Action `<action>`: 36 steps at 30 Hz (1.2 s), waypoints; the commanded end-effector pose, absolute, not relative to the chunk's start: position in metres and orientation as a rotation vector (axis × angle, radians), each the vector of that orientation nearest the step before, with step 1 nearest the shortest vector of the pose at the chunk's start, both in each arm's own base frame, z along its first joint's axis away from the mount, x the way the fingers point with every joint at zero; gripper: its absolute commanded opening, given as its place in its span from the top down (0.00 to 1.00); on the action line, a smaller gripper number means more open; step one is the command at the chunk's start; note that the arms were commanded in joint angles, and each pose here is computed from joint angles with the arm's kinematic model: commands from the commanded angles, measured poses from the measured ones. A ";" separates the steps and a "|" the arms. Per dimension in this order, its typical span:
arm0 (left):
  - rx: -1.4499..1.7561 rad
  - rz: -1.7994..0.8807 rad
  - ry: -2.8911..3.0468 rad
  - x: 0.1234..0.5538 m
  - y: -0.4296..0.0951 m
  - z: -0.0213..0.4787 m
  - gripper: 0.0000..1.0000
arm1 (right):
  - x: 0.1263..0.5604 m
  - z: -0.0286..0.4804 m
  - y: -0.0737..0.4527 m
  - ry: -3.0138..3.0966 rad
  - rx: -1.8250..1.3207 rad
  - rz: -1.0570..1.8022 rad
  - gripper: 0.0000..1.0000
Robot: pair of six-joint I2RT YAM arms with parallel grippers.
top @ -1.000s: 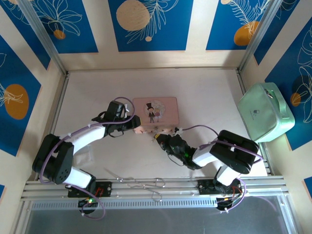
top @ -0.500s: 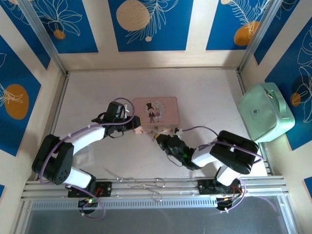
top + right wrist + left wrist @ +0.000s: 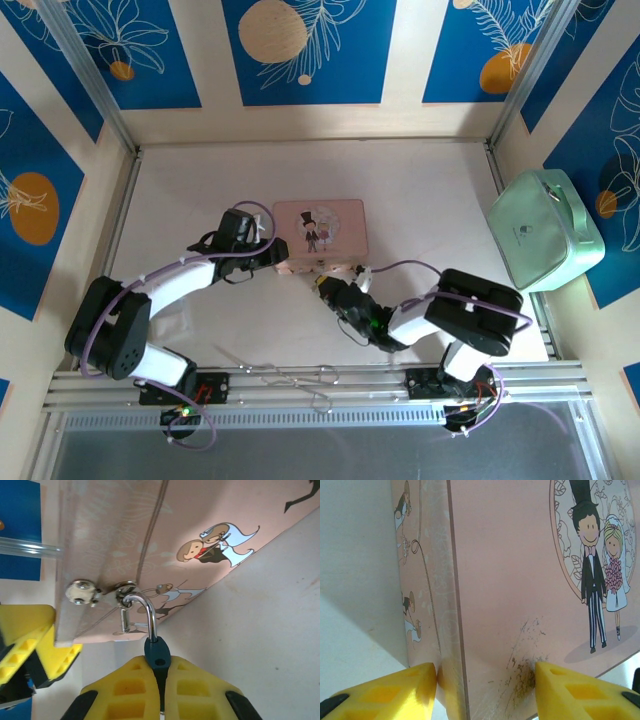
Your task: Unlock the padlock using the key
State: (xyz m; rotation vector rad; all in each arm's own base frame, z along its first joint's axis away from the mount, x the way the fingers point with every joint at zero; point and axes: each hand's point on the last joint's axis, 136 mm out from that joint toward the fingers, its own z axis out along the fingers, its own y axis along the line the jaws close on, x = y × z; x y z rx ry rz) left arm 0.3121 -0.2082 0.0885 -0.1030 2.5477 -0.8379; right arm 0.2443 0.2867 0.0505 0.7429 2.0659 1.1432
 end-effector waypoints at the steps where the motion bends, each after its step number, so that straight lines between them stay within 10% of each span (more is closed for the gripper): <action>1: -0.161 -0.715 2.695 0.289 -0.183 0.051 0.48 | 0.254 0.040 0.277 2.030 0.705 1.120 1.00; 36: -0.155 -0.721 2.733 0.282 -0.181 0.041 0.51 | 0.250 0.023 0.239 1.893 1.173 0.984 1.00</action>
